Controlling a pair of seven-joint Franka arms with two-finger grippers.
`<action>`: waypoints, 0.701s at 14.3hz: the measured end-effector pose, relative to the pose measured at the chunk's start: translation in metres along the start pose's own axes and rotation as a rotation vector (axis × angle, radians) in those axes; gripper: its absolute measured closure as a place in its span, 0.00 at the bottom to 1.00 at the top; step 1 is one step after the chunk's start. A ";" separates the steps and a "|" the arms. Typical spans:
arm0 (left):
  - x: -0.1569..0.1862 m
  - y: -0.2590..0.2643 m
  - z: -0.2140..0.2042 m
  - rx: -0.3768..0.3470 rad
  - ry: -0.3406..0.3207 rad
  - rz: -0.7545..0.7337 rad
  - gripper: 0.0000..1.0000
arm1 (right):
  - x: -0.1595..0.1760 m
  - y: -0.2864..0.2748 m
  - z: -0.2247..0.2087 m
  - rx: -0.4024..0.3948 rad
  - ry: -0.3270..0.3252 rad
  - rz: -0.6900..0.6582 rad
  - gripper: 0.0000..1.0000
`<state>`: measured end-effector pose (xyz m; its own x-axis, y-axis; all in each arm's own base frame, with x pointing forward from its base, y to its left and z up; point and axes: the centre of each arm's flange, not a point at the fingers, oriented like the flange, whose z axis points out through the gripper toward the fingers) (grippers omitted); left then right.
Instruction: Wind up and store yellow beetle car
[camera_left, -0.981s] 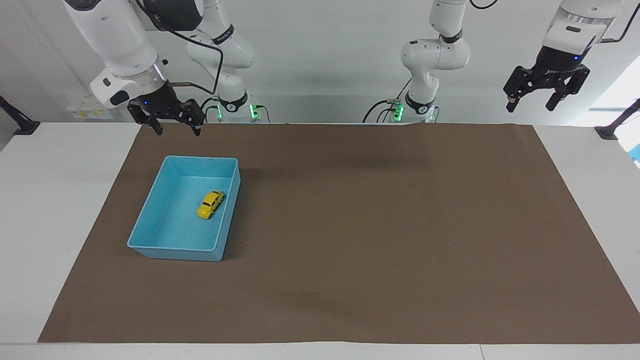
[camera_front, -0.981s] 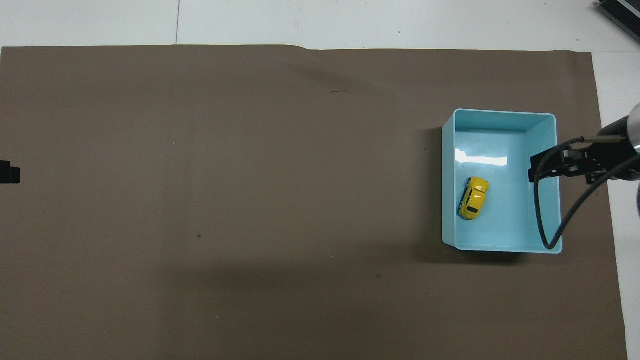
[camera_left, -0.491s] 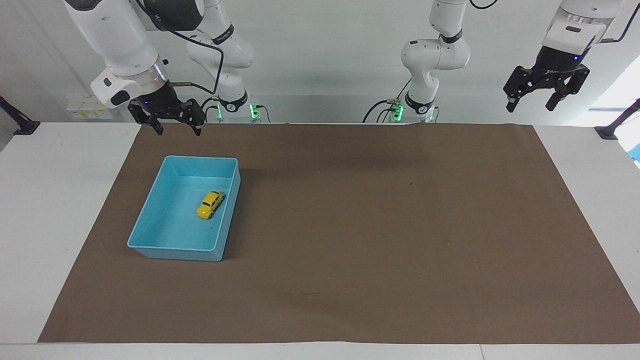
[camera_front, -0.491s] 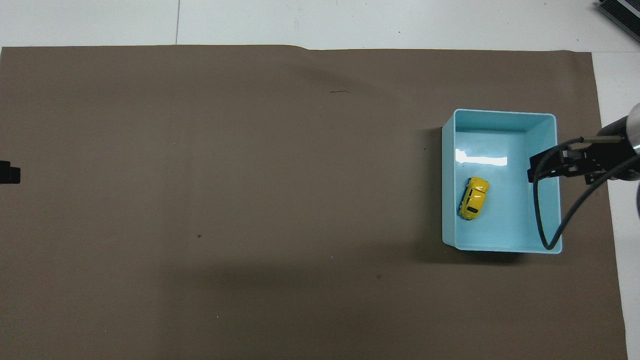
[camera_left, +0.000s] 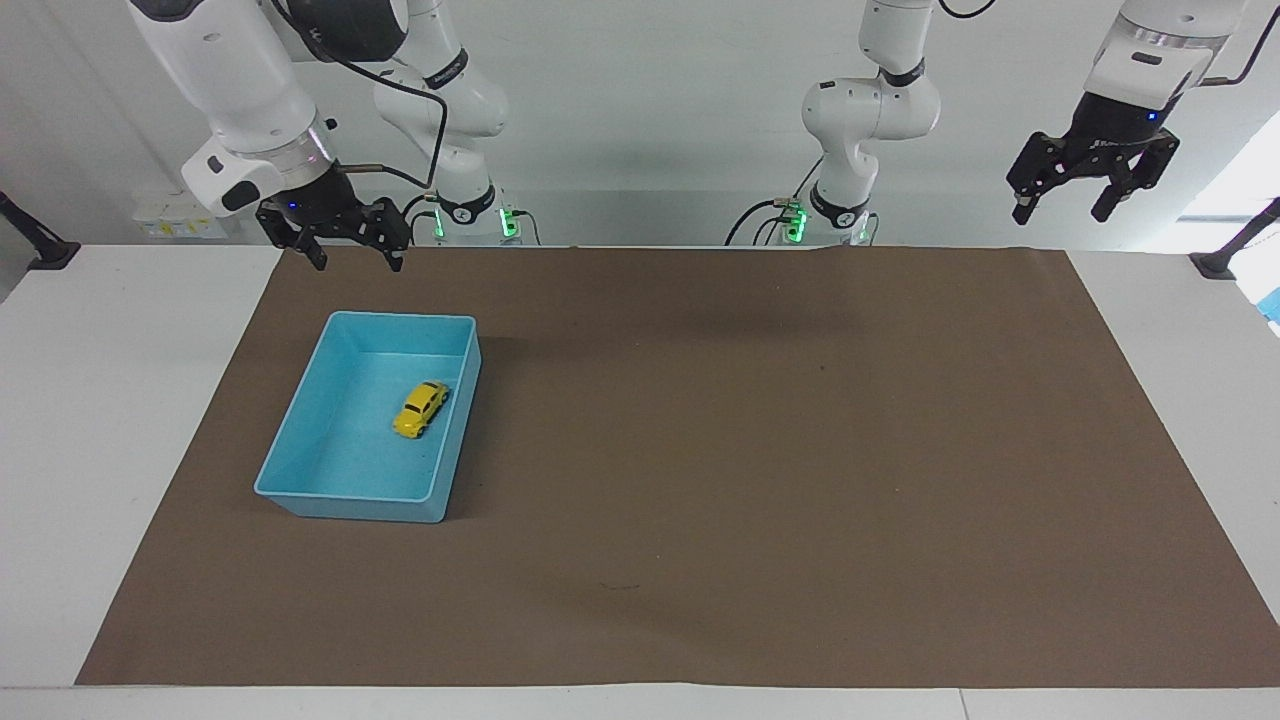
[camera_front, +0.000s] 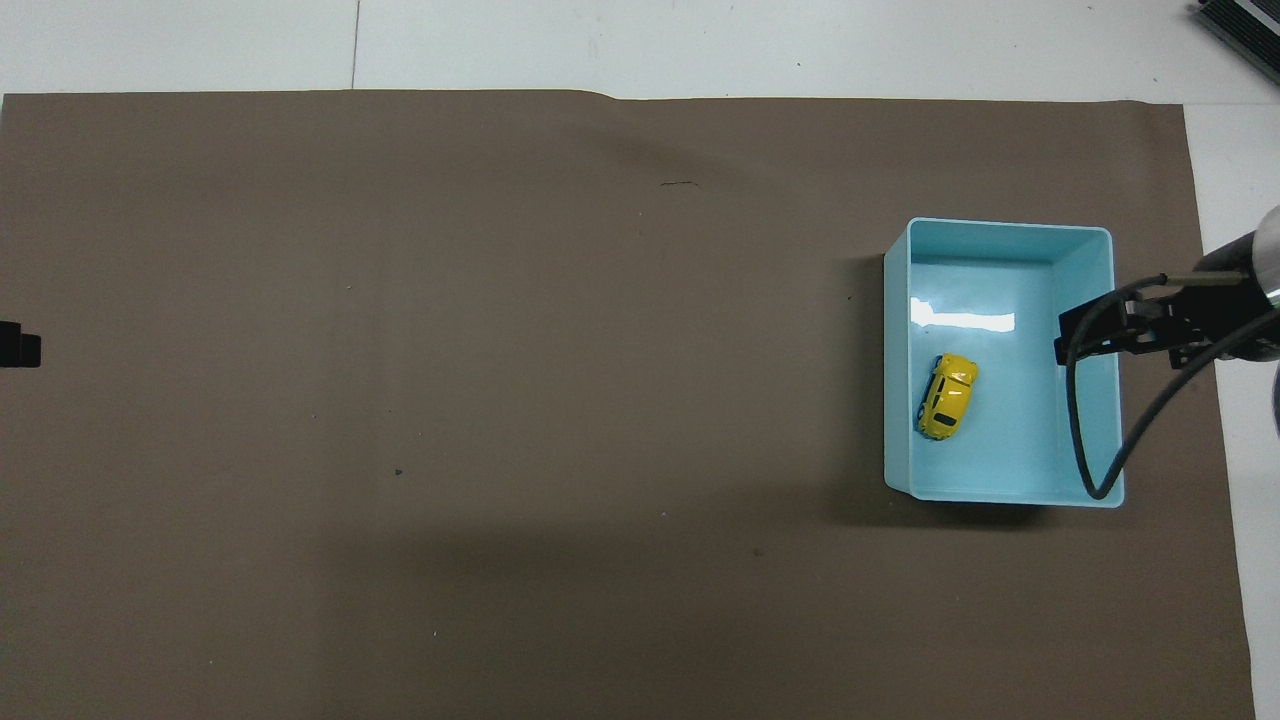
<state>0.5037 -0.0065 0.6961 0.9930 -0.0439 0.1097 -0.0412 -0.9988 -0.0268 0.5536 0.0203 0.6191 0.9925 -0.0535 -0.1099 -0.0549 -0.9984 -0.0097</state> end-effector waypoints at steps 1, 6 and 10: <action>-0.002 0.001 0.002 0.000 -0.023 0.002 0.00 | 0.000 0.000 0.000 0.000 0.000 0.000 0.00; -0.014 0.002 0.009 -0.002 -0.123 0.004 0.00 | 0.000 0.000 0.000 0.000 0.000 0.000 0.00; -0.015 -0.001 0.009 -0.003 -0.124 -0.002 0.00 | 0.000 0.000 0.000 0.000 0.000 0.000 0.00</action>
